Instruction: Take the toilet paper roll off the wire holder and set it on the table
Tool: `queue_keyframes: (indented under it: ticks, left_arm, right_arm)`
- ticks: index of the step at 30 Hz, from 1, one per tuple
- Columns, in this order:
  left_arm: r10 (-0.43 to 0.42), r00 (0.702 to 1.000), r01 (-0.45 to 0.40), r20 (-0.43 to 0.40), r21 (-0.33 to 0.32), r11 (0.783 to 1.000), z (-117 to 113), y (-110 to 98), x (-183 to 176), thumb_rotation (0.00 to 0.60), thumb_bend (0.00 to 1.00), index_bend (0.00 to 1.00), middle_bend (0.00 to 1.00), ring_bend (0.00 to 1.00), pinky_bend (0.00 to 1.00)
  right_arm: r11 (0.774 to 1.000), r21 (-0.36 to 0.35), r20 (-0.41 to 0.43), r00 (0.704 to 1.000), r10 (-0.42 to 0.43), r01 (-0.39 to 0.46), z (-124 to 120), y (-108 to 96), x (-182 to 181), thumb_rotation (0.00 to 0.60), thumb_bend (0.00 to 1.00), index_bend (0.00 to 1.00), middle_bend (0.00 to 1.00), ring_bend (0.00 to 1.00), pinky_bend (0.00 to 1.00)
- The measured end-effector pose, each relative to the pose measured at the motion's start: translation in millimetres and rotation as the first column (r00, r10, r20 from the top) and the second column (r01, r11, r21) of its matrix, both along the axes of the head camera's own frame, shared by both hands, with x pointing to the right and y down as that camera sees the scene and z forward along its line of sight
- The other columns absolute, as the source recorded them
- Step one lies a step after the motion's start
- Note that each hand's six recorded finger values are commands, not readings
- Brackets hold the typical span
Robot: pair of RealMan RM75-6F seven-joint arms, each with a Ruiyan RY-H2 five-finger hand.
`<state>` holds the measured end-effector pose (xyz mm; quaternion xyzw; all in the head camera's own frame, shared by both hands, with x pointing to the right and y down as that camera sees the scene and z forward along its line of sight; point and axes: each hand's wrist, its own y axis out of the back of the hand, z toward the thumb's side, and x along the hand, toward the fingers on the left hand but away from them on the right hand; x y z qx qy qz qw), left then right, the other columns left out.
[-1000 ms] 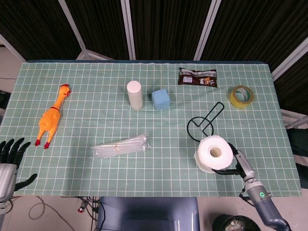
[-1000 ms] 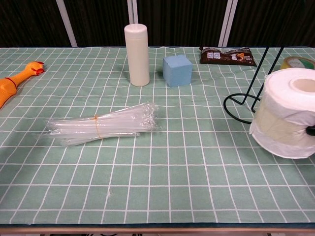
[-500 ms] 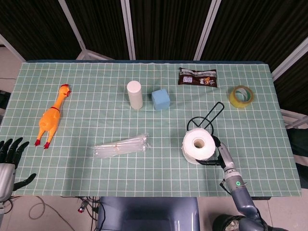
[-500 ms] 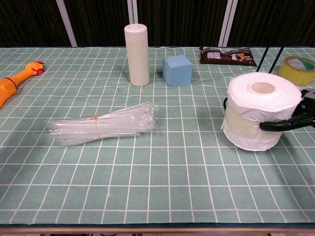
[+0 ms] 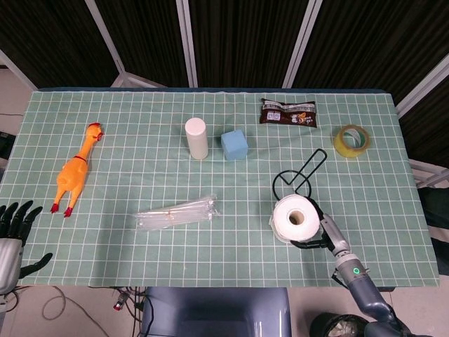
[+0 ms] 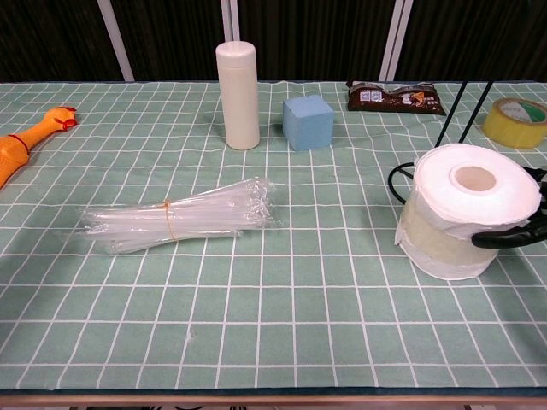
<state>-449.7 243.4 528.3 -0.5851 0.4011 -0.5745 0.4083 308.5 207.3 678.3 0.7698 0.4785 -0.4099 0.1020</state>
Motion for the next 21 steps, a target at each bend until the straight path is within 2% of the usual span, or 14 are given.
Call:
queue_keyframes:
  ticks: [5,10,14,18,21]
  left_arm:
    - [-0.002,1.000,0.002,0.003,-0.001,1.000,0,0,-1,0.600,0.05,0.14,0.04,0.00,0.00]
    - [-0.001,1.000,0.001,0.004,-0.002,1.000,1,0,0,0.600,0.05,0.14,0.04,0.00,0.00]
    - [0.002,1.000,-0.002,0.007,-0.003,1.000,2,0,1,0.600,0.05,0.14,0.04,0.00,0.00]
    - [-0.002,1.000,0.002,0.009,-0.007,1.000,3,0,1,0.600,0.05,0.14,0.04,0.00,0.00]
    - [-0.007,1.000,0.007,0.007,-0.007,1.000,3,-1,-1,0.600,0.05,0.14,0.04,0.00,0.00]
  right_arm:
    - [1.000,0.006,-0.003,1.000,-0.006,0.006,-15,-1,18,0.600,0.00,0.00,0.00,0.00,0.00]
    - [0.995,0.103,-0.065,0.998,0.025,-0.018,-43,-17,56,0.600,0.00,0.00,0.00,0.00,0.00]
    - [0.981,0.194,-0.181,0.983,0.017,0.019,-77,-31,95,0.600,0.00,0.00,0.00,0.00,0.00]
    - [0.956,0.274,-0.317,0.948,-0.018,0.110,-110,-39,119,0.600,0.00,0.00,0.00,0.00,0.00]
    - [0.935,0.296,-0.408,0.911,-0.059,0.194,-121,-35,125,0.600,0.00,0.00,0.00,0.00,0.00]
